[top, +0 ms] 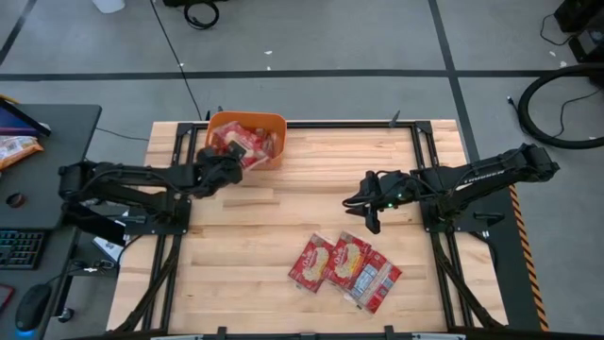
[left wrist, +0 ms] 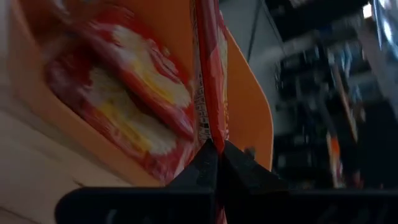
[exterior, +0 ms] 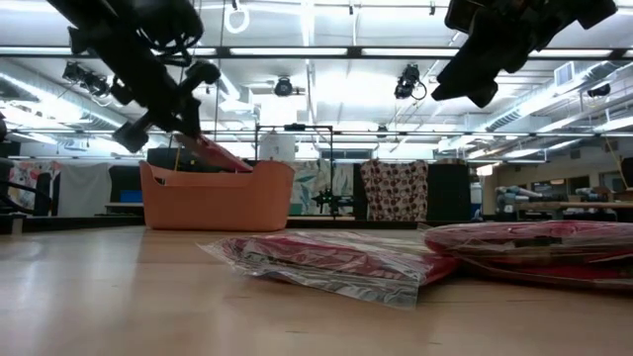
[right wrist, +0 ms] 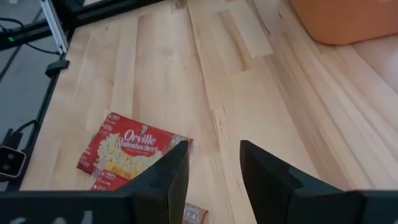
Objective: Sort popcorn bags into baskets
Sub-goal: Put the red popcorn bag into the orange bin
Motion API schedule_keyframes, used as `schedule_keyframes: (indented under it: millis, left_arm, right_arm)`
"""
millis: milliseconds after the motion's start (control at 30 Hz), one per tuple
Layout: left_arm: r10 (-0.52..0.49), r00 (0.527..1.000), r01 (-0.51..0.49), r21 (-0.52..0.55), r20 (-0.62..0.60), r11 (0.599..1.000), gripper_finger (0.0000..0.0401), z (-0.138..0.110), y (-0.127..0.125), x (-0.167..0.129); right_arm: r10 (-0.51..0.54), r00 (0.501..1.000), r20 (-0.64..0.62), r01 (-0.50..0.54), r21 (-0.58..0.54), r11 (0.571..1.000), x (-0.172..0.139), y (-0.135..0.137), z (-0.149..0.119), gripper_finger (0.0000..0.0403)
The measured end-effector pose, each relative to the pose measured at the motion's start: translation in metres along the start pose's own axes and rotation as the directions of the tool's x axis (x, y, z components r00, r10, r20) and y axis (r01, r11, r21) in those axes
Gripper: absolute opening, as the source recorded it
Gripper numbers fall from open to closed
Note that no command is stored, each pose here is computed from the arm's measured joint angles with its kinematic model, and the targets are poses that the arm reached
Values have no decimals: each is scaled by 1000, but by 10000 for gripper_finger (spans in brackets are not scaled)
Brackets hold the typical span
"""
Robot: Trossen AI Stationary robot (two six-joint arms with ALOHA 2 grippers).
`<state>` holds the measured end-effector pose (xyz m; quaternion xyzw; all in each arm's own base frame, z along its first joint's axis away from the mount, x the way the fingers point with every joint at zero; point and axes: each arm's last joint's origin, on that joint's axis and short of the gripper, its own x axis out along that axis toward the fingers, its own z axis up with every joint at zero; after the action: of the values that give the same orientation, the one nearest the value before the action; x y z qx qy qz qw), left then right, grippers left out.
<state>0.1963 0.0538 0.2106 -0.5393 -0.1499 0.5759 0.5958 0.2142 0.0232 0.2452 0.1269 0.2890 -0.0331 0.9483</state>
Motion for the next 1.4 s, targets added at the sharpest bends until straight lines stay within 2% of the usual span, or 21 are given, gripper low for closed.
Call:
schedule_keyframes:
  millis: [133,300,500,767,867,1000,1100,1167,1267,1333,1400]
  left_arm:
    - [58,998,-53,-135,35,989,10,2,4,13]
    - [97,994,-76,-298,55,951,11,2,6,28]
    - [76,992,-34,-380,97,924,22,6,1,39]
    - [48,985,19,-382,166,924,82,14,-5,46]
    - [37,987,18,-336,158,942,111,13,-6,46]
    - [2,996,14,-185,85,983,144,11,-12,46]
    - [32,999,-32,-87,-3,996,158,11,-10,49]
    - [80,995,-83,-59,-57,995,160,12,-5,51]
    - [122,984,-134,-91,-129,987,160,14,-2,54]
    - [96,983,-113,-104,-156,988,160,15,-5,55]
    - [2,987,-9,-42,-163,999,160,15,-16,54]
  right_arm:
    - [8,1000,22,-8,2,1000,0,1,2,148]
    - [11,999,32,-12,10,1000,0,1,3,148]
    - [11,999,32,-12,37,999,0,1,3,148]
    - [12,999,34,-14,44,999,0,1,3,148]
    - [13,999,37,-15,44,999,0,1,4,148]
    - [14,999,39,-16,45,999,0,1,4,148]
    - [14,999,39,-16,44,999,0,1,4,148]
    - [12,999,48,-14,41,999,0,1,5,148]
    - [8,998,69,-11,40,999,0,2,6,148]
    - [12,997,82,-15,35,999,0,2,8,148]
    - [14,996,86,-17,35,999,0,2,8,148]
